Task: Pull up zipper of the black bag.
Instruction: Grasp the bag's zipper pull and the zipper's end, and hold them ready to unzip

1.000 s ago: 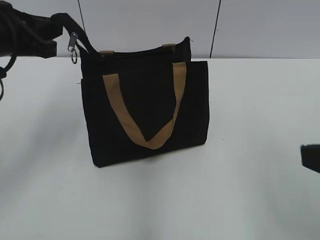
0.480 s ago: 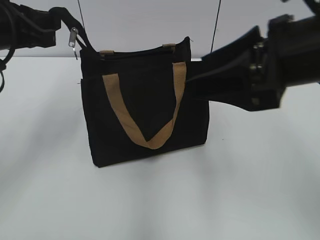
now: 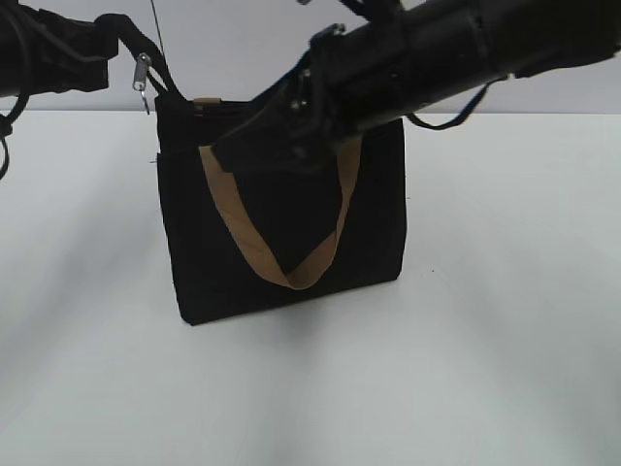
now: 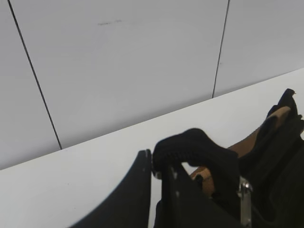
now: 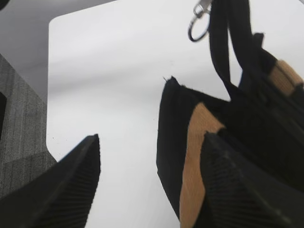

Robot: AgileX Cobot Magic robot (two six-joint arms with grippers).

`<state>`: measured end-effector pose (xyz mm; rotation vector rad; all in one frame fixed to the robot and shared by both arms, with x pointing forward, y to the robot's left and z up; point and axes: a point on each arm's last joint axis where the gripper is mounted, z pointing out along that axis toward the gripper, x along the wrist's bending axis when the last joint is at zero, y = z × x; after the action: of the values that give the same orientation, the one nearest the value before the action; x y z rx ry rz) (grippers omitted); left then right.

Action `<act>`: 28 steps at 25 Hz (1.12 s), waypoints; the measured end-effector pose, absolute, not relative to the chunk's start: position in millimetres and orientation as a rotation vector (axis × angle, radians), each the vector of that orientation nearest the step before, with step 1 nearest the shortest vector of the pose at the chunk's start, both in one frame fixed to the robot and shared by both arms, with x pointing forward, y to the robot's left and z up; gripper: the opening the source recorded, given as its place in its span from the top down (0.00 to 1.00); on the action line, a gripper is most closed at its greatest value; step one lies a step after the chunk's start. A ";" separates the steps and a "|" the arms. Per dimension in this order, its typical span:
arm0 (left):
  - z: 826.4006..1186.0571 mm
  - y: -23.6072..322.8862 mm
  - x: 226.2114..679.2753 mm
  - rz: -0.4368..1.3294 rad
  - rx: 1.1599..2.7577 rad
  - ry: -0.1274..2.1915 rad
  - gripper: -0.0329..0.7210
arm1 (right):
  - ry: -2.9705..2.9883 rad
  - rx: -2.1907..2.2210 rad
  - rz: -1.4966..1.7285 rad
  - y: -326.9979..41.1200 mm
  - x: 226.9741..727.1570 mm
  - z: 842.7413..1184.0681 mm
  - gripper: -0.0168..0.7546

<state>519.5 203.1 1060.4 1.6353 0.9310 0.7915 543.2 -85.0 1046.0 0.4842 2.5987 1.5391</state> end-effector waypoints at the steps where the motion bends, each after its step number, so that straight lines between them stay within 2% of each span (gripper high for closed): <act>1: 1060.4 203.1 519.5 0.791 1.635 0.932 0.93 | 2.610 0.458 1.552 -75.2 546.6 1044.9 0.33; 6: 1060.4 203.1 519.5 0.791 1.634 0.933 0.93 | 2.648 0.338 1.595 -31.3 554.9 1038.7 0.41; 10: 1060.4 203.1 519.5 0.791 1.634 0.933 0.93 | 2.672 0.310 1.605 -11.4 562.0 1027.3 0.45; 18: 1061.0 204.0 520.1 0.777 1.603 0.965 0.93 | 2.617 0.463 1.639 -2.2 580.4 1013.6 0.46; 28: 1061.1 204.1 520.2 0.775 1.599 0.969 0.93 | 2.485 0.615 1.630 -4.1 592.7 1015.9 0.47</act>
<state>520.2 204.1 1061.1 1.5985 0.9690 0.7752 592.7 -4.1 1015.9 0.6151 2.4848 1.6302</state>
